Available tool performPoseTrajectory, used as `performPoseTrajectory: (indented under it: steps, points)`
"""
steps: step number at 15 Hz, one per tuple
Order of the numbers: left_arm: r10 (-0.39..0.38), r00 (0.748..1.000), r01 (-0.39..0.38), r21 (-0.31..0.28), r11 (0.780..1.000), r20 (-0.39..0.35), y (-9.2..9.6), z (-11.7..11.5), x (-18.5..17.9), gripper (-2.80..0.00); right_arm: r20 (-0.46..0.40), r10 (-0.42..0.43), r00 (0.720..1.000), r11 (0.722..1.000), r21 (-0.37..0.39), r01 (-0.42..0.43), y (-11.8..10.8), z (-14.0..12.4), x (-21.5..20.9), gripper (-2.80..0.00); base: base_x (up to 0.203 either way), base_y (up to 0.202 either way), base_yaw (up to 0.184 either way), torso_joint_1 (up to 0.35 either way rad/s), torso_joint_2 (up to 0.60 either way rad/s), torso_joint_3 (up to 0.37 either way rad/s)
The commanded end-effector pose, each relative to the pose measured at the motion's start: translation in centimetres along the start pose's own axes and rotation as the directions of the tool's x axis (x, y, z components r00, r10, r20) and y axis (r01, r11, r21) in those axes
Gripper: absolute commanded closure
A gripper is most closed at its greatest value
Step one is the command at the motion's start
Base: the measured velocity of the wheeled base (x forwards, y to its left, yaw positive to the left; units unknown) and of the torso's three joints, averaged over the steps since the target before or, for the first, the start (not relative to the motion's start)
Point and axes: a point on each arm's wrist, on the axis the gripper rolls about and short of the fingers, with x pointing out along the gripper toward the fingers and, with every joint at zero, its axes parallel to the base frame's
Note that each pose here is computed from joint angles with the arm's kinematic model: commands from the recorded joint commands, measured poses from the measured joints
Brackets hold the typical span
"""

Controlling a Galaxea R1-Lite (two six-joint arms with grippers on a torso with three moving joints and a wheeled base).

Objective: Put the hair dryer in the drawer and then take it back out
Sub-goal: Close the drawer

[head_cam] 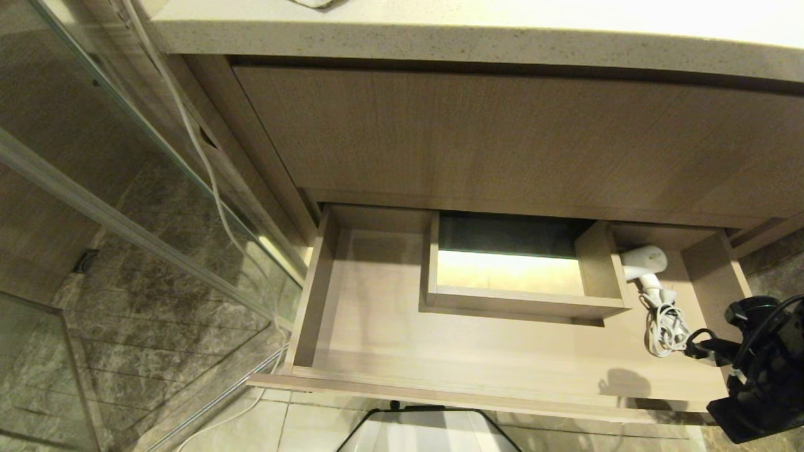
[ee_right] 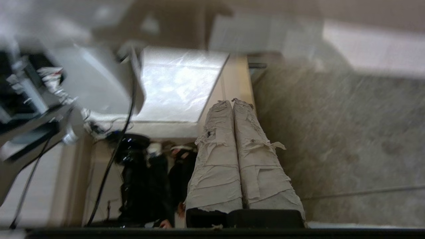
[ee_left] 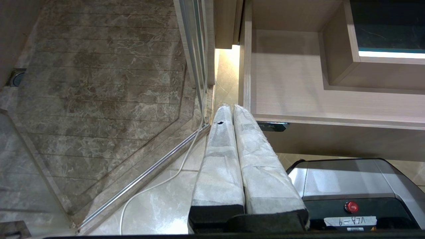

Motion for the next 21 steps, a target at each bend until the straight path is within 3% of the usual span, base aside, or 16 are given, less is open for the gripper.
performPoseTrajectory:
  steps: [1, 6, 8, 10, 11, 13, 14, 16, 18, 19, 21]
  points:
    - [0.000, 1.000, 0.000, 0.000, 1.000, 0.000, 0.0, 0.0, 0.0, 0.00, -0.080, 0.012, 0.997, 1.000, -0.014, -0.013, 0.1, 0.7, 2.8, 0.00, 0.000, 0.000, 0.000, 0.000, 0.00, 0.000]
    - [0.000, 1.000, 0.000, 0.000, 1.000, -0.001, 0.0, 0.0, 0.0, 0.00, 0.031, -0.045, 0.999, 0.999, 0.007, 0.044, -0.6, 2.6, 3.3, 0.00, 0.000, 0.000, 0.000, 0.000, 0.00, 0.000]
    - [0.000, 1.000, 0.000, 0.000, 1.000, 0.000, 0.0, 0.0, 0.0, 0.00, 0.157, -0.101, 0.982, 0.994, 0.063, 0.092, -1.3, 4.1, 2.9, 0.00, 0.000, 0.000, 0.000, 0.000, 0.00, 0.000]
    - [0.000, 1.000, 0.000, 0.000, 1.000, 0.000, 0.0, 0.0, 0.0, 0.00, 0.295, -0.157, 0.943, 0.975, 0.196, 0.102, -2.2, 6.1, 1.7, 0.00, 0.000, 0.000, 0.000, 0.000, 0.00, 0.000]
    - [0.000, 1.000, 0.000, 0.000, 1.000, -0.001, 0.0, 0.0, 0.0, 0.00, 0.378, -0.194, 0.905, 0.956, 0.280, 0.088, -2.6, 7.7, 0.7, 0.00, 0.000, 0.000, 0.000, 0.000, 0.00, 0.000]
    - [0.000, 1.000, 0.000, 0.000, 1.000, 0.001, 0.0, 0.0, 0.0, 0.00, 0.577, -0.282, 0.766, 0.924, 0.378, 0.056, -3.0, 11.3, -1.5, 0.00, 0.000, 0.000, 0.000, 0.000, 0.00, 0.000]
    - [0.000, 1.000, 0.000, 0.000, 1.000, 0.002, 0.0, 0.0, 0.0, 0.00, 0.633, -0.303, 0.713, 0.920, 0.389, 0.046, -2.5, 12.9, -2.0, 0.00, 0.000, 0.000, 0.000, 0.000, 0.00, 0.000]
    - [0.000, 1.000, 0.000, 0.000, 1.000, 0.000, 0.0, 0.0, 0.0, 0.00, 0.680, -0.299, 0.669, 0.924, 0.381, 0.026, -1.0, 14.8, -2.3, 0.00, 0.000, 0.000, 0.000, 0.000, 0.00, 0.000]
    - [0.000, 1.000, 0.000, 0.000, 1.000, 0.002, 0.0, 0.0, 0.0, 0.00, 0.692, -0.297, 0.658, 0.925, 0.380, 0.017, -1.1, 14.1, -3.8, 0.00, 0.000, 0.000, 0.000, 0.000, 0.00, 0.000]
    - [0.000, 1.000, 0.000, 0.000, 1.000, -0.001, 0.0, 0.0, 0.0, 0.00, 0.693, -0.277, 0.666, 0.930, 0.367, 0.006, -1.1, 13.0, -5.1, 0.00, 0.000, 0.000, 0.000, 0.000, 0.00, 0.000]
    - [0.000, 1.000, 0.000, 0.000, 1.000, -0.001, 0.0, 0.0, 0.0, 0.00, 0.666, -0.201, 0.718, 0.947, 0.320, -0.032, -0.8, 9.7, -7.4, 0.00, 0.000, 0.000, 0.000, 0.000, 0.00, 0.000]
